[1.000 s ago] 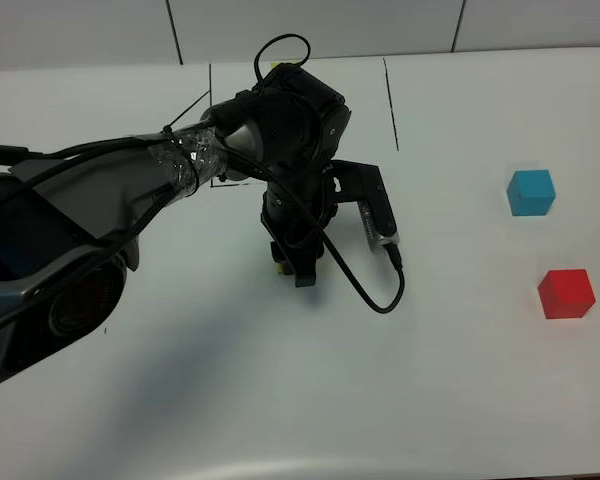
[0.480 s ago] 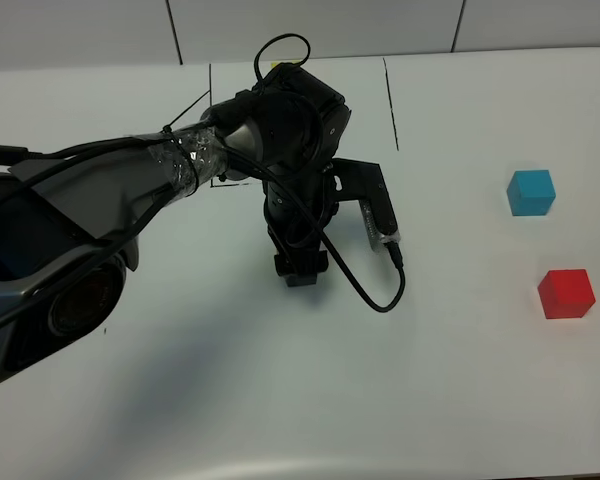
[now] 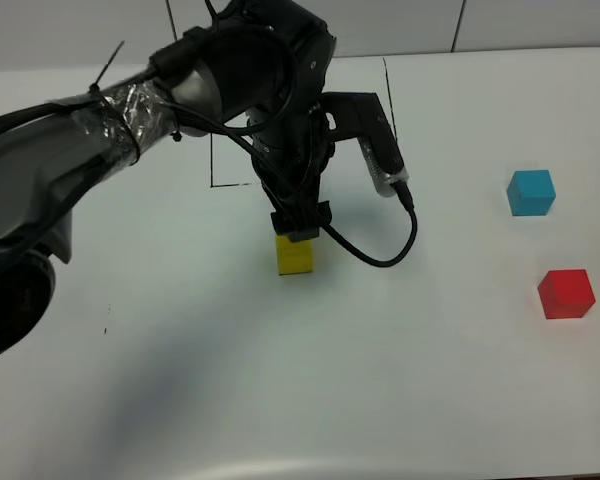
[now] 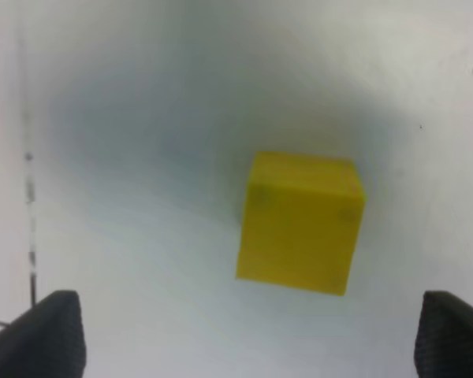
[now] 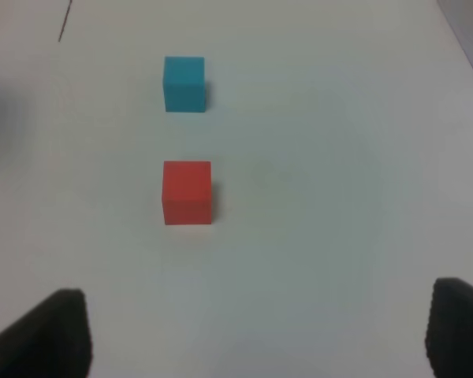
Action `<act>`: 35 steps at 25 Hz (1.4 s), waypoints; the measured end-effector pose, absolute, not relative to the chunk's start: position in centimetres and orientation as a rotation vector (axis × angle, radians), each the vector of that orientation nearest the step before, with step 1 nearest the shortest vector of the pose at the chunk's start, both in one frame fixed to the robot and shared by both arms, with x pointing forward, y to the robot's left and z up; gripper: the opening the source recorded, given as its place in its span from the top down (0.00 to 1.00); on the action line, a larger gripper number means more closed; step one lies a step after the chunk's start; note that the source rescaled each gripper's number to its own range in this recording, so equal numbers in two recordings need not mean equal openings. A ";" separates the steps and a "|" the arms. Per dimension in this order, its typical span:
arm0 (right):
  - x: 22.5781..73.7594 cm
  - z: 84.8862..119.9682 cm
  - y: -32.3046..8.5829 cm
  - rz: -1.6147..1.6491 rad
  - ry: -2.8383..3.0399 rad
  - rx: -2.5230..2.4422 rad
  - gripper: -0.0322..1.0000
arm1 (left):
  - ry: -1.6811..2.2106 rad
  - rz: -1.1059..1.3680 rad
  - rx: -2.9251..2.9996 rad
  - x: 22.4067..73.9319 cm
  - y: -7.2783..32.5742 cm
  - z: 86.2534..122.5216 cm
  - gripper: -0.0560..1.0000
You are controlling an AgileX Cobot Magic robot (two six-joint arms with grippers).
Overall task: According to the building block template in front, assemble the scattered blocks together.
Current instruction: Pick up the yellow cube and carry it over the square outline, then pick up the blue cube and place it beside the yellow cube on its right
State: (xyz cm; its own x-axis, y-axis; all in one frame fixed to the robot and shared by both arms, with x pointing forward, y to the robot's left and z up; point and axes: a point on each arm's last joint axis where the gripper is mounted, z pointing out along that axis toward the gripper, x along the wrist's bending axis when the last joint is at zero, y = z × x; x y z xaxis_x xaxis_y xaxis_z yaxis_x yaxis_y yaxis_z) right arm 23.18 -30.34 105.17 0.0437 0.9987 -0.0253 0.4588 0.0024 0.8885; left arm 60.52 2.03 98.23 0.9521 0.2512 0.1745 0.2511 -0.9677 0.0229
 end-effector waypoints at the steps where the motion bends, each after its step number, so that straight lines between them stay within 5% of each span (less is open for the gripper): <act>1: 23.2 105.2 -30.3 0.898 1.517 1.561 0.26 | 0.437 0.287 3.089 60.4 2.1 98.8 0.22; 7: 23.2 105.2 -30.3 0.898 1.517 1.561 0.26 | 0.746 0.312 2.995 61.1 4.3 101.0 0.22; 23: 23.2 105.2 -30.3 0.898 1.517 1.561 0.26 | 1.538 0.403 2.595 64.2 18.1 107.2 0.22; 35: 23.2 105.2 -30.3 0.898 1.517 1.561 0.26 | 1.868 0.476 2.312 58.4 27.4 110.3 0.22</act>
